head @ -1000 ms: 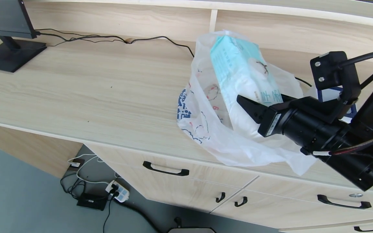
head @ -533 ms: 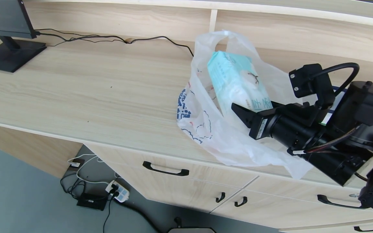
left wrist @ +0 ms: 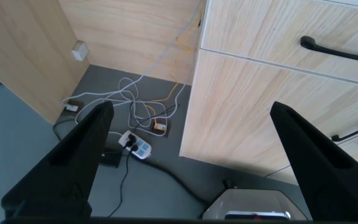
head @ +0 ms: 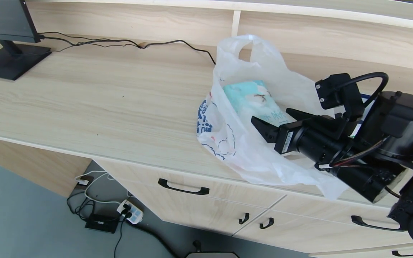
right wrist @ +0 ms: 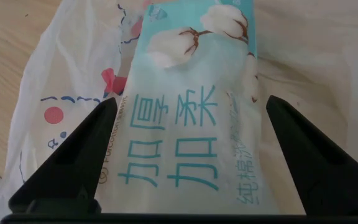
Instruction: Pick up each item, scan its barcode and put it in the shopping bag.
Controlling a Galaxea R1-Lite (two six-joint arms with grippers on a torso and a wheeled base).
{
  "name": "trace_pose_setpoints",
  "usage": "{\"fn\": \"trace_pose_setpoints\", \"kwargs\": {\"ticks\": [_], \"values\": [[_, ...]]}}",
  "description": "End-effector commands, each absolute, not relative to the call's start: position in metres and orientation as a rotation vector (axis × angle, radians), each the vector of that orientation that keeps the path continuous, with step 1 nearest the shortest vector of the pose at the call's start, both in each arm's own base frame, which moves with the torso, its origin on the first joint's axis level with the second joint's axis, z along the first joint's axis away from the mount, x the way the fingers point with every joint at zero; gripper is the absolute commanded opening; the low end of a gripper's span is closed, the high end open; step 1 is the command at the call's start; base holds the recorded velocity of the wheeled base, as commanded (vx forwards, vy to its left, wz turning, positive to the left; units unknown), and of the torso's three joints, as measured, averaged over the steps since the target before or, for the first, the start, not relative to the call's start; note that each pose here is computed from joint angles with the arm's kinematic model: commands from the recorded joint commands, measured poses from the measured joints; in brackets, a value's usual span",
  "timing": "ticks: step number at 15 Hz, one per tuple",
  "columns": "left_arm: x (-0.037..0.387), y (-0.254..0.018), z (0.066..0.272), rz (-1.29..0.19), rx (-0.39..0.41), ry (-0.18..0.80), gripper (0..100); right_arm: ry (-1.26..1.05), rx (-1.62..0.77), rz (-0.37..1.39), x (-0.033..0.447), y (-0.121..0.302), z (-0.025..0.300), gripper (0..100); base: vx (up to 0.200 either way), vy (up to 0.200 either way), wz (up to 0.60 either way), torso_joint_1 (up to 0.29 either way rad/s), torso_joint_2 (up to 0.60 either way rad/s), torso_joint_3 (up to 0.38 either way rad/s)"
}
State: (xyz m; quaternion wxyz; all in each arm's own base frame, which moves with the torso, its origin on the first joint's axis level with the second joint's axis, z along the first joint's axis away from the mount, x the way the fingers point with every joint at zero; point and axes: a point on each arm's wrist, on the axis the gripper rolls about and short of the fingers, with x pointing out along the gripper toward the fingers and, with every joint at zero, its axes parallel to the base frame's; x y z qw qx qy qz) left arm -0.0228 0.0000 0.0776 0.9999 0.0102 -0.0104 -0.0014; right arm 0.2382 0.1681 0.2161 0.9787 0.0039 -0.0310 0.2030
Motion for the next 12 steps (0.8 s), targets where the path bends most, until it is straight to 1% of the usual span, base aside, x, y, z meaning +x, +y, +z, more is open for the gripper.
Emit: {"fn": "trace_pose_setpoints", "kwargs": {"ticks": [1,4,8,9,11,12], "values": [[-0.023,0.0,0.078,-0.003,0.02,-0.02,100,-0.06,0.009,0.409,0.24,0.17,0.215,100,0.0,0.0,0.0,0.0,0.0,0.0],[-0.023,0.0,0.078,-0.003,0.02,-0.02,100,-0.08,0.016,0.409,0.241,0.17,0.221,100,0.0,0.0,0.0,0.0,0.0,0.0],[-0.023,0.0,0.078,-0.003,0.02,-0.022,100,-0.254,0.064,0.395,0.236,0.166,0.252,100,0.0,0.0,0.0,0.0,0.0,0.0],[-0.023,0.0,0.078,-0.003,0.02,-0.02,100,-0.329,0.049,0.401,0.23,0.162,0.267,100,0.0,0.0,0.0,0.0,0.0,0.0],[-0.023,0.0,0.078,-0.003,0.02,-0.02,100,-0.426,0.024,0.475,0.215,0.158,0.288,100,0.0,0.0,0.0,0.0,0.0,0.0],[-0.023,0.0,0.078,-0.003,0.02,-0.02,100,-0.454,-0.003,0.484,0.209,0.154,0.293,100,0.0,0.0,0.0,0.0,0.0,0.0]]}}
